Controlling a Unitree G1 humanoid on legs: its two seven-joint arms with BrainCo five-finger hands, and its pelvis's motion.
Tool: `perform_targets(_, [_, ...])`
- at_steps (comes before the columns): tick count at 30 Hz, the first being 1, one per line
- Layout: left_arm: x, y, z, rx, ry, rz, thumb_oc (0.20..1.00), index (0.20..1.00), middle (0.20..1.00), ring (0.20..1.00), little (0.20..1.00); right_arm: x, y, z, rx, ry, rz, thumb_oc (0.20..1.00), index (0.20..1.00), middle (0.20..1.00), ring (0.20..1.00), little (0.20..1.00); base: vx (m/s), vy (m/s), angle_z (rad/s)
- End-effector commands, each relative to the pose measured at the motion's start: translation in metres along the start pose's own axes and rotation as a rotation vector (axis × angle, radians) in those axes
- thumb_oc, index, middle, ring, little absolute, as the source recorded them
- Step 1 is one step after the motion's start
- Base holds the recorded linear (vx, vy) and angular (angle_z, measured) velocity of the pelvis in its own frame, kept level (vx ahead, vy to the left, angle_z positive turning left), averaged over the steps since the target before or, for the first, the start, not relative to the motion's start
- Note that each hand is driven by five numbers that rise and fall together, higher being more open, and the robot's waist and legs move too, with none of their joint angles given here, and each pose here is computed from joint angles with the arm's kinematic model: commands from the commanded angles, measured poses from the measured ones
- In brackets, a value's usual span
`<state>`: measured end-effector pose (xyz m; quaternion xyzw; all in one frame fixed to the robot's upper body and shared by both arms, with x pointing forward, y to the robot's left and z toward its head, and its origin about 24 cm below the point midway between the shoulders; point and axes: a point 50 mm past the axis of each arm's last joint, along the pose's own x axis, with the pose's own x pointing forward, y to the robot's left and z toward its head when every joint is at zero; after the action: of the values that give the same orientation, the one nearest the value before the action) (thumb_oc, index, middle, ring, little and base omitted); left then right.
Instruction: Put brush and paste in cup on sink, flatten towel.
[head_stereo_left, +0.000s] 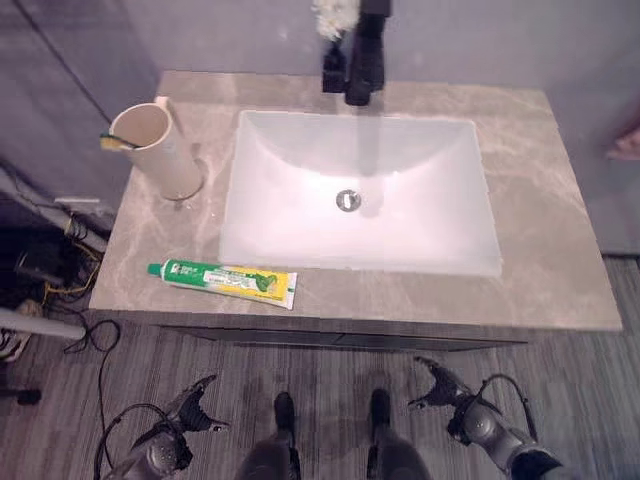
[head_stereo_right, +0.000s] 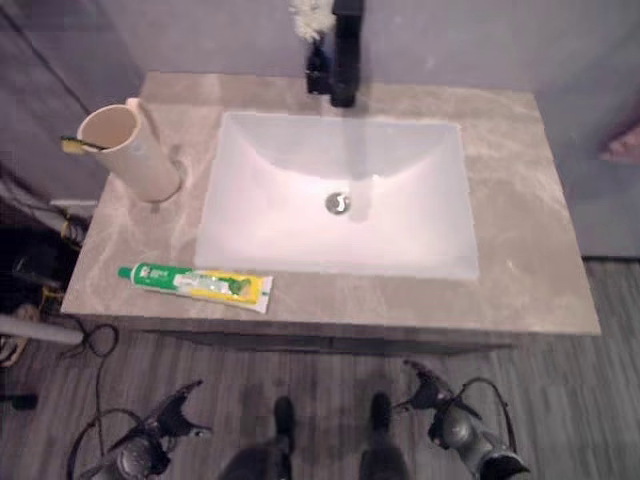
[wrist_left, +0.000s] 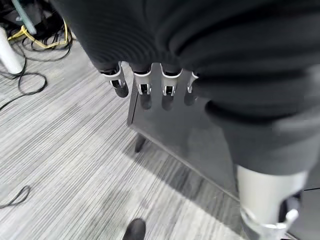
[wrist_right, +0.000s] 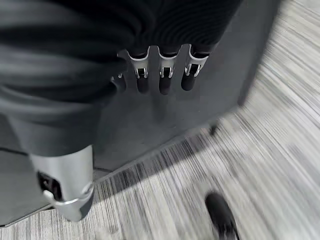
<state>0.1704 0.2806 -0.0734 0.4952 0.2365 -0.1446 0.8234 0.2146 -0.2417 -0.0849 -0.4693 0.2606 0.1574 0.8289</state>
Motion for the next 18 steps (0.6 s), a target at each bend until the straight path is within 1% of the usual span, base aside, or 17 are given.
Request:
perform_targets(1, [-0.003,0.019,-0.002,0.075,-0.059,0.026,1.0,1.0,1.0,1.0,1.0,0.0,-0.017,-0.009,0.004,0.022,-0.055,1.0,1.0,1.0,1.0,1.0,0.01,-0.131,0.84])
perform_targets(3, [-0.008,0.026,0.002,0.101,-0.109,0.026,1.0,1.0,1.0,1.0,1.0,-0.002,-0.012,-0.02,0.031,0.079,-0.052,1.0,1.0,1.0,1.0,1.0,0.01,-0.112,0.7])
perform_targets(5, [-0.015,0.036,0.006,0.166,-0.167,0.017,1.0,1.0,1.0,1.0,1.0,-0.003,-0.008,-0.033,0.079,0.168,-0.058,1.0,1.0,1.0,1.0,1.0,0.01,-0.078,0.48])
perform_targets(6, [-0.02,0.046,0.013,0.205,-0.228,0.027,1.0,1.0,1.0,1.0,1.0,-0.004,-0.008,-0.039,0.111,0.211,-0.073,1.0,1.0,1.0,1.0,1.0,0.0,-0.037,0.42])
perform_targets(7, [-0.021,0.048,0.013,0.208,-0.226,0.027,1.0,1.0,1.0,1.0,1.0,-0.003,-0.007,-0.038,0.114,0.209,-0.072,1.0,1.0,1.0,1.0,1.0,0.0,-0.013,0.49])
perform_targets(9, [-0.033,0.07,0.025,0.3,-0.325,0.052,1.0,1.0,1.0,1.0,1.0,-0.005,-0.009,-0.046,0.167,0.273,-0.103,1.0,1.0,1.0,1.0,1.0,0.0,-0.002,0.34])
perform_targets(10, [-0.041,0.082,0.027,0.329,-0.342,0.069,1.0,1.0,1.0,1.0,1.0,-0.005,-0.006,-0.047,0.187,0.291,-0.102,1.0,1.0,1.0,1.0,1.0,0.0,0.003,0.29])
perform_targets(11, [-0.055,0.108,0.04,0.406,-0.416,0.133,1.0,1.0,1.0,1.0,1.0,-0.01,0.005,-0.056,0.203,0.349,-0.079,1.0,1.0,1.0,1.0,1.0,0.0,0.004,0.28])
perform_targets(12, [-0.057,0.109,0.04,0.408,-0.413,0.134,1.0,1.0,1.0,1.0,1.0,-0.01,0.006,-0.054,0.204,0.346,-0.076,1.0,1.0,1.0,1.0,1.0,0.01,0.008,0.39])
perform_targets(13, [-0.072,0.137,0.055,0.472,-0.474,0.227,1.0,1.0,1.0,1.0,1.0,-0.015,0.015,-0.061,0.219,0.387,-0.058,1.0,1.0,1.0,1.0,1.0,0.01,0.005,0.3])
perform_targets(14, [-0.076,0.144,0.059,0.477,-0.49,0.262,1.0,1.0,1.0,1.0,1.0,-0.017,0.018,-0.063,0.222,0.399,-0.049,1.0,1.0,1.0,1.0,1.0,0.01,0.006,0.34])
perform_targets(15, [-0.078,0.145,0.059,0.478,-0.486,0.263,1.0,1.0,1.0,1.0,1.0,-0.017,0.019,-0.062,0.221,0.396,-0.046,1.0,1.0,1.0,1.0,1.0,0.02,0.009,0.4])
perform_targets(16, [-0.087,0.166,0.071,0.496,-0.521,0.356,1.0,1.0,1.0,1.0,1.0,-0.025,0.03,-0.071,0.237,0.443,-0.012,1.0,1.0,1.0,1.0,1.0,0.05,0.014,0.5])
perform_targets(18, [-0.1,0.191,0.085,0.493,-0.562,0.485,1.0,1.0,1.0,1.0,1.0,-0.033,0.042,-0.077,0.265,0.487,0.023,1.0,1.0,1.0,1.0,1.0,0.05,0.022,0.43])
